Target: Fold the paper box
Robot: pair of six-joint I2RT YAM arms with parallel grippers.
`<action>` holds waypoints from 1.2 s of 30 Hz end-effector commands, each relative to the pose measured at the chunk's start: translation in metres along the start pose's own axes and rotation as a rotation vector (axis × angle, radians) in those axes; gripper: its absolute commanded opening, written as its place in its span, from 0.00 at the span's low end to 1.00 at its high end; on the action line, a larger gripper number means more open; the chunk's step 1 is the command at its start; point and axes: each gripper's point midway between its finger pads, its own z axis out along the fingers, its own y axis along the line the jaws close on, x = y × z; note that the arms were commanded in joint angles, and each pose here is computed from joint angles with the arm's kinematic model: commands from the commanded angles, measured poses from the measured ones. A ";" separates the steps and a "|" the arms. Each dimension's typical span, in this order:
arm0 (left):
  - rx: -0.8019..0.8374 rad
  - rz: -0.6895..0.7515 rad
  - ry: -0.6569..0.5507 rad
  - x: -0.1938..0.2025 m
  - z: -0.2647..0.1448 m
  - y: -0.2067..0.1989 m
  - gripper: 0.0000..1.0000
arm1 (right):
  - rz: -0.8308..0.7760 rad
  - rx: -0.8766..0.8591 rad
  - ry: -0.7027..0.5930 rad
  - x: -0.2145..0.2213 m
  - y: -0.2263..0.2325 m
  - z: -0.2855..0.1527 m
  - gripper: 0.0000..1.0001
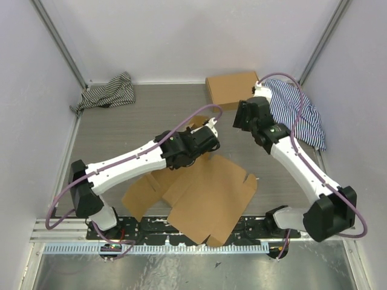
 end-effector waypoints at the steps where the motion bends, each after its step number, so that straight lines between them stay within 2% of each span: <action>1: -0.082 -0.009 -0.043 0.004 -0.008 0.020 0.00 | 0.106 -0.235 -0.045 -0.038 0.014 0.028 0.60; 8: 0.016 -0.075 -0.193 -0.017 -0.024 0.007 0.00 | 0.046 -0.655 0.059 -0.020 0.070 0.073 0.58; 13: 0.072 -0.056 -0.232 -0.021 -0.023 -0.009 0.00 | 0.035 -0.800 0.072 -0.012 0.092 0.096 0.57; 18: 0.059 -0.005 -0.183 -0.010 -0.012 -0.019 0.00 | 0.072 -0.873 0.129 0.002 0.106 0.123 0.53; 22: 0.019 0.032 -0.138 -0.002 -0.002 -0.023 0.00 | 0.078 -0.981 0.178 0.021 0.115 0.115 0.51; 36: -0.008 0.063 -0.089 0.002 0.007 -0.029 0.00 | 0.077 -1.155 0.198 0.078 0.112 0.064 0.52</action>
